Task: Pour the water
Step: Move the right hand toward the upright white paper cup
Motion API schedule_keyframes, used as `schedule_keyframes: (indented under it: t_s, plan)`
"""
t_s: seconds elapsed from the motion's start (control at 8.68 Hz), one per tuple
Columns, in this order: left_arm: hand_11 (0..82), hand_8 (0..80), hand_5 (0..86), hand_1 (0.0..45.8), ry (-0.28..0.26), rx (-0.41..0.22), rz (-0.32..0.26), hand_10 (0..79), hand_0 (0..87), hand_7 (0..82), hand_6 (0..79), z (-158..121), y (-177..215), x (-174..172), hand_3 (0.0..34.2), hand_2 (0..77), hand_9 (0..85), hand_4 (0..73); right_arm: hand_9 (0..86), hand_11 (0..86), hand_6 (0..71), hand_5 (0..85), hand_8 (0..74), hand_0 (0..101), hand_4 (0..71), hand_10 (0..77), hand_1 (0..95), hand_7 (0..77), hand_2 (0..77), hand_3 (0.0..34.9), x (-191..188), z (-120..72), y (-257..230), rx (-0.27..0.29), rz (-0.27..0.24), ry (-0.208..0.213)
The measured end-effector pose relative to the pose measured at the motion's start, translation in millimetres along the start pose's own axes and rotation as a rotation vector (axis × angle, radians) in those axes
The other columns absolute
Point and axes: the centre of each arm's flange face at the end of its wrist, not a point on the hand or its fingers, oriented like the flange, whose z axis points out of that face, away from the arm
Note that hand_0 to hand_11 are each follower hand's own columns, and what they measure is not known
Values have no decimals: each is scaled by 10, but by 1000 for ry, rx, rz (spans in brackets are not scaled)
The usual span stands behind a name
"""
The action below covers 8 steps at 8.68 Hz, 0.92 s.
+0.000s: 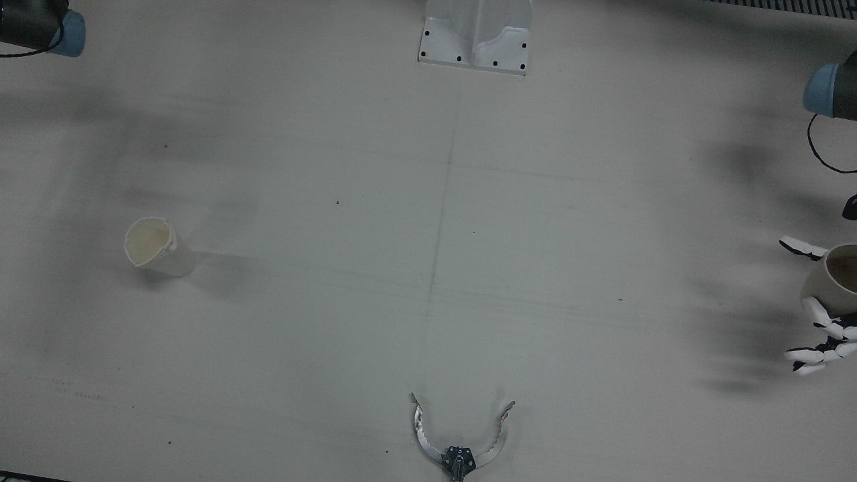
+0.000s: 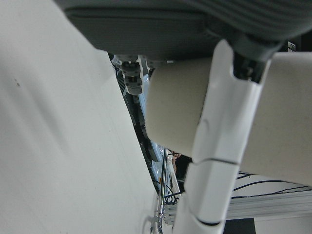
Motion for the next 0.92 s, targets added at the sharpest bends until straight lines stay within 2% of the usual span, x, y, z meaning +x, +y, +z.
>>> schedule_keyframes:
  t_s: [0.12, 0.23, 0.35, 0.46, 0.58, 0.69, 0.81, 0.92]
  plan:
    - [147, 158, 491, 202, -1, 2, 0, 98, 795, 224, 245, -4, -9, -2, 0, 11, 131, 475, 114, 5, 125, 82, 104, 499, 0, 0, 164, 76, 175, 67, 316, -13, 71, -23, 10, 15]
    - [147, 158, 491, 202, -2, 3, 0, 93, 795, 224, 245, -6, -18, -5, 0, 5, 131, 475, 82, 5, 98, 76, 104, 488, 0, 5, 164, 16, 136, 67, 549, -31, 159, -50, 25, 34]
    - [147, 164, 491, 202, -2, 5, 1, 93, 795, 224, 245, -9, -28, -8, 0, 5, 131, 475, 71, 5, 93, 60, 76, 468, 0, 5, 125, 49, 169, 113, 698, -47, 256, -74, 39, 51]
    - [142, 164, 491, 191, -3, 6, 1, 93, 795, 224, 245, -10, -41, -13, 0, 11, 131, 475, 71, 5, 93, 60, 76, 468, 0, 5, 125, 49, 169, 113, 791, -44, 394, -100, 54, 61]
    - [142, 164, 491, 191, -4, 8, 1, 93, 795, 224, 245, -12, -67, -22, 0, 11, 131, 475, 60, 5, 87, 60, 71, 462, 0, 5, 147, 55, 180, 137, 859, -34, 569, -129, 67, 69]
    - [142, 164, 485, 185, -4, 10, 2, 93, 795, 224, 245, -16, -89, -27, 0, 5, 131, 480, 60, 5, 87, 60, 71, 462, 0, 0, 147, 55, 180, 137, 947, 3, 761, -156, 78, 79]
    - [142, 164, 485, 185, -4, 10, 2, 93, 795, 224, 245, -18, -97, -27, 0, 5, 131, 480, 65, 5, 109, 60, 65, 463, 0, 5, 175, 98, 207, 138, 1041, 37, 926, -177, 98, 86]
    - [142, 153, 485, 185, -3, 8, 1, 93, 796, 224, 245, -18, -93, -24, 0, 11, 131, 480, 65, 5, 109, 60, 65, 463, 0, 5, 175, 98, 207, 138, 1154, 29, 1044, -188, 149, 101]
